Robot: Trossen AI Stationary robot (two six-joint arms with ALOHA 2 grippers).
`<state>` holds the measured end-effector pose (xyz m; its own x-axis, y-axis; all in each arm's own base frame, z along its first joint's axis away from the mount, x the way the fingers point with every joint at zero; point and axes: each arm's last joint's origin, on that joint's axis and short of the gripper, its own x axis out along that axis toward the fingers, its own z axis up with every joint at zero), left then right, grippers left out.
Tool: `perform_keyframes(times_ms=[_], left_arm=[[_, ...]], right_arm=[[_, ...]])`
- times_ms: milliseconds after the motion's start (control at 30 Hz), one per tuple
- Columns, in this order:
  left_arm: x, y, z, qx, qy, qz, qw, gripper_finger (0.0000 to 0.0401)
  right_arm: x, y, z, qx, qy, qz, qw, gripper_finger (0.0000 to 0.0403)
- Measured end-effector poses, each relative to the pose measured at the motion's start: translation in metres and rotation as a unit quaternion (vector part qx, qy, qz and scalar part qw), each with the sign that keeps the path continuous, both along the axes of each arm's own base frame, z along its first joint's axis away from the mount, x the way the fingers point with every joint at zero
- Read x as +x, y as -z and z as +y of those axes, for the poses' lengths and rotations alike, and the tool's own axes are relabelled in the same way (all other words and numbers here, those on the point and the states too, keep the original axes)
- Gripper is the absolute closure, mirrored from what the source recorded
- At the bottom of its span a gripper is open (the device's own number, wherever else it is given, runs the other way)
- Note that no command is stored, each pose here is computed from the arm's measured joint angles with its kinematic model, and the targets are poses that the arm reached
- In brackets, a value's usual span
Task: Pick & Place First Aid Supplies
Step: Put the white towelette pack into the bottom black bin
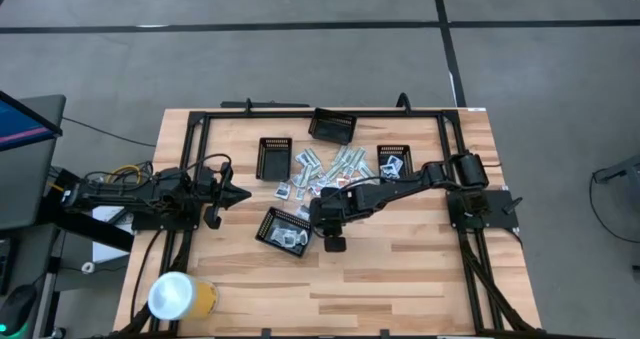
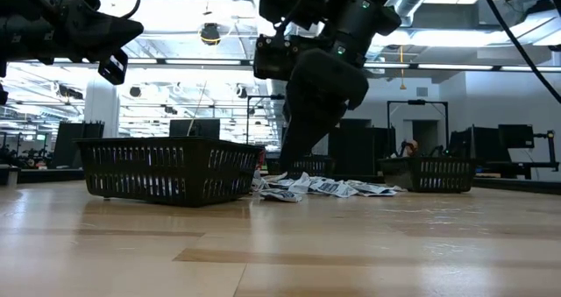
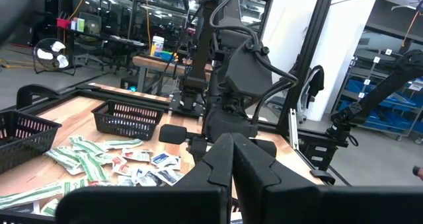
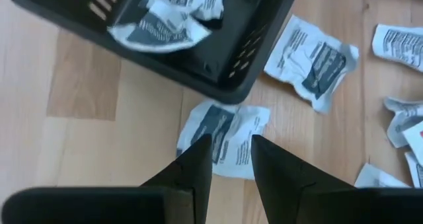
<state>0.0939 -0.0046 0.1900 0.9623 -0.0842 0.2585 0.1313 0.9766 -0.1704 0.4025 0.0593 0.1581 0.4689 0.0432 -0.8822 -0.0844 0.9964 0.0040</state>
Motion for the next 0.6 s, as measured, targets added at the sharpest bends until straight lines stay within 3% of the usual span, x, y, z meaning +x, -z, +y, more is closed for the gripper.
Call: perform_keyframes(times_ms=[600], left_arm=[[0.000, 0.000, 0.000, 0.000, 0.001, -0.002, 1.000, 0.0393]], right_arm=[[0.008, 0.024, -0.003, 0.018, 0.039, 0.010, 0.999, 0.0303]])
